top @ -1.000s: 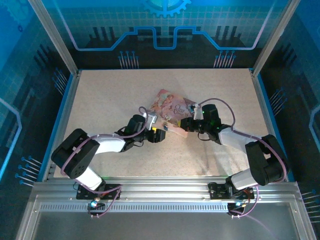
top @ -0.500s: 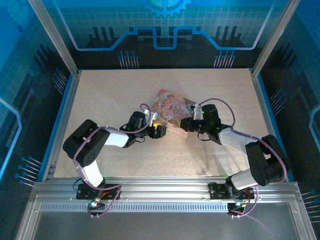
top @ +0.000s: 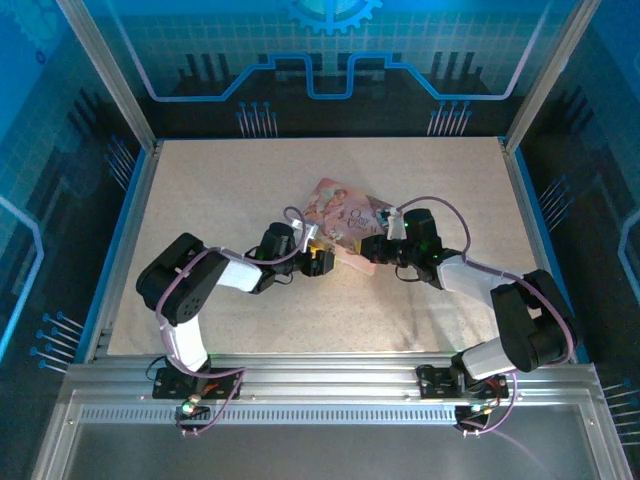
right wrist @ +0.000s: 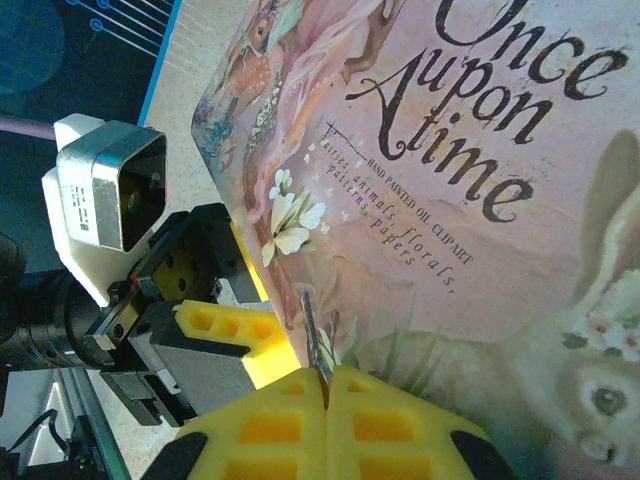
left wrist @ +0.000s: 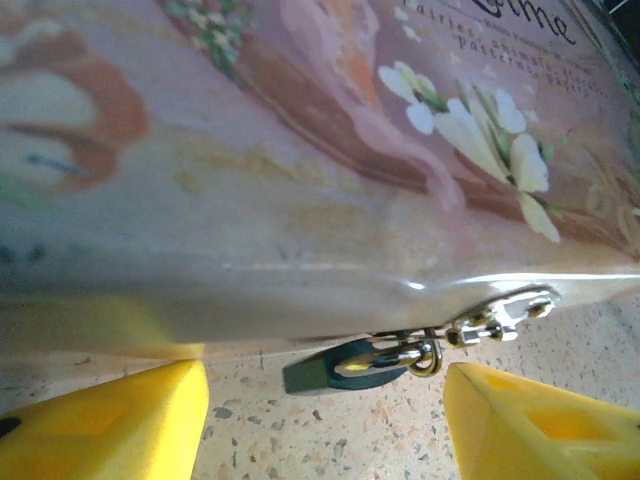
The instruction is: Unlock the padlock with the key
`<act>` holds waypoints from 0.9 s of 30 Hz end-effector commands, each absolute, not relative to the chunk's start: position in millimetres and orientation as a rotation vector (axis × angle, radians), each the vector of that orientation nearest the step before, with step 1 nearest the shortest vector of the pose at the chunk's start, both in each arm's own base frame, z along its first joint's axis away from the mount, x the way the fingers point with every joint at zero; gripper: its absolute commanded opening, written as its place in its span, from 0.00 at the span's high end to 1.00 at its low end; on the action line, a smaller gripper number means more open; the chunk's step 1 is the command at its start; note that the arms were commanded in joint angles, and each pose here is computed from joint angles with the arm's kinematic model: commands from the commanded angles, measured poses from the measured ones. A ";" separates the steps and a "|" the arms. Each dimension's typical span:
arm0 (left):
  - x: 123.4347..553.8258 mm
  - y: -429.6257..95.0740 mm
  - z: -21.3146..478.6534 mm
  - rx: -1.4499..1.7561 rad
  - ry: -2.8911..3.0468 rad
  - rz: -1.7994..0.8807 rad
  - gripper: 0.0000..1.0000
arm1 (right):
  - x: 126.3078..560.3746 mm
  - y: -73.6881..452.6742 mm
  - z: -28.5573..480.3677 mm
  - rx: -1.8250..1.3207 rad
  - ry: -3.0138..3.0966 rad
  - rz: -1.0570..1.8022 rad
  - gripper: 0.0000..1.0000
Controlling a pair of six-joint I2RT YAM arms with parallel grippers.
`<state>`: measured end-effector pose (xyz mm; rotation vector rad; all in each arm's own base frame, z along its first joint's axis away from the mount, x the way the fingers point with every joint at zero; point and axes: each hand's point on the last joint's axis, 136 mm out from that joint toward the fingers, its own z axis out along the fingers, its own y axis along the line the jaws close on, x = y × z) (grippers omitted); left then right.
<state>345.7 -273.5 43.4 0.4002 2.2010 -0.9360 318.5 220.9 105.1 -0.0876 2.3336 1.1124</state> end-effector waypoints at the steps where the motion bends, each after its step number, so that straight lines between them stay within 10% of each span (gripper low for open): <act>1: 350.2 -284.7 55.1 0.411 2.148 -0.997 0.36 | 290.7 214.9 61.9 -0.036 2.528 1.063 0.96; 27: 348.9 -303.9 56.9 0.376 2.171 -0.975 0.50 | 289.9 217.9 62.1 -0.041 2.522 1.069 0.96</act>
